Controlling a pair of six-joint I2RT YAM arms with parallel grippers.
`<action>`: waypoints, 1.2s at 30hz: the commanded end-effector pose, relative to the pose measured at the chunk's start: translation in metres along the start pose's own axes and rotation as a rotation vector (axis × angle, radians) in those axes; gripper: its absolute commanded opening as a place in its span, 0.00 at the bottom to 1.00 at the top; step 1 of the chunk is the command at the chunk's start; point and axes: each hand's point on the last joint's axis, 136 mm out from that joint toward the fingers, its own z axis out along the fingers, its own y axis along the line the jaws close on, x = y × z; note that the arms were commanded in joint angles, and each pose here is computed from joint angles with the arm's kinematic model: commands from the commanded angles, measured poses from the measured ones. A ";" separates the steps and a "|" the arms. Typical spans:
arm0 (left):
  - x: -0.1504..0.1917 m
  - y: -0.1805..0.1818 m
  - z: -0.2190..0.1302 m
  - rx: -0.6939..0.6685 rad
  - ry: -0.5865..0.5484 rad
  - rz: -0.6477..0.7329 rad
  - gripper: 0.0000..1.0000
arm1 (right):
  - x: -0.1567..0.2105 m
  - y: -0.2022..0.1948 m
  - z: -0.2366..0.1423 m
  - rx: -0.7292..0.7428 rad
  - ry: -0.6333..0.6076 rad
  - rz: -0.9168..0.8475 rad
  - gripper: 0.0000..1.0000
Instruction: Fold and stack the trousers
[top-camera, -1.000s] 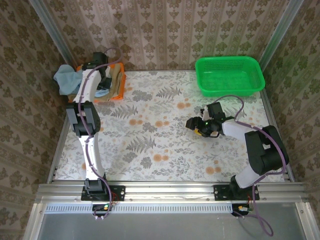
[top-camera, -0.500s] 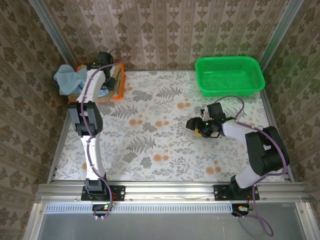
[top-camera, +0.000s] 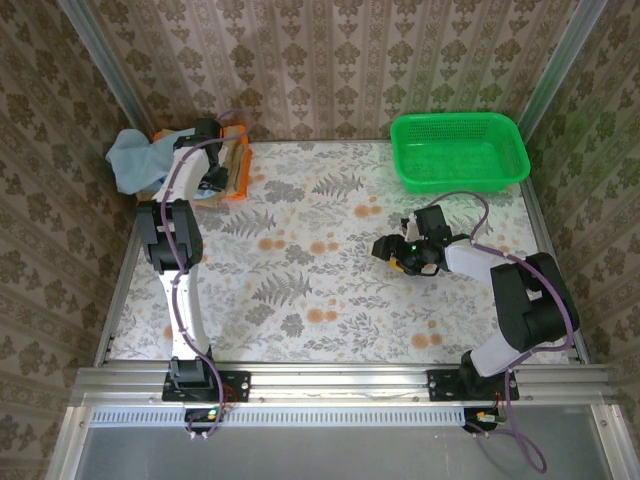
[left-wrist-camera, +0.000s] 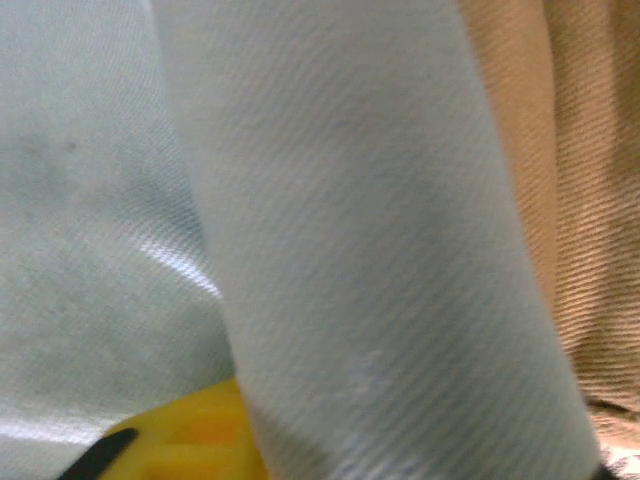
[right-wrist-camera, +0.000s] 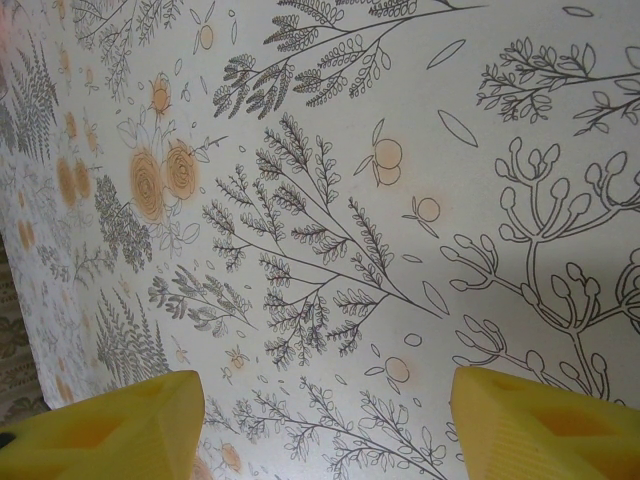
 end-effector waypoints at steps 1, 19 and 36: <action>0.016 0.004 0.019 0.008 0.057 -0.010 0.12 | 0.001 -0.002 -0.006 0.015 -0.012 0.001 0.68; -0.046 -0.011 -0.087 0.131 -0.270 -0.126 0.00 | 0.002 0.000 -0.009 0.008 -0.024 0.001 0.68; -0.023 -0.032 -0.092 0.289 -0.283 -0.247 1.00 | -0.002 0.017 -0.039 0.030 -0.049 -0.058 0.70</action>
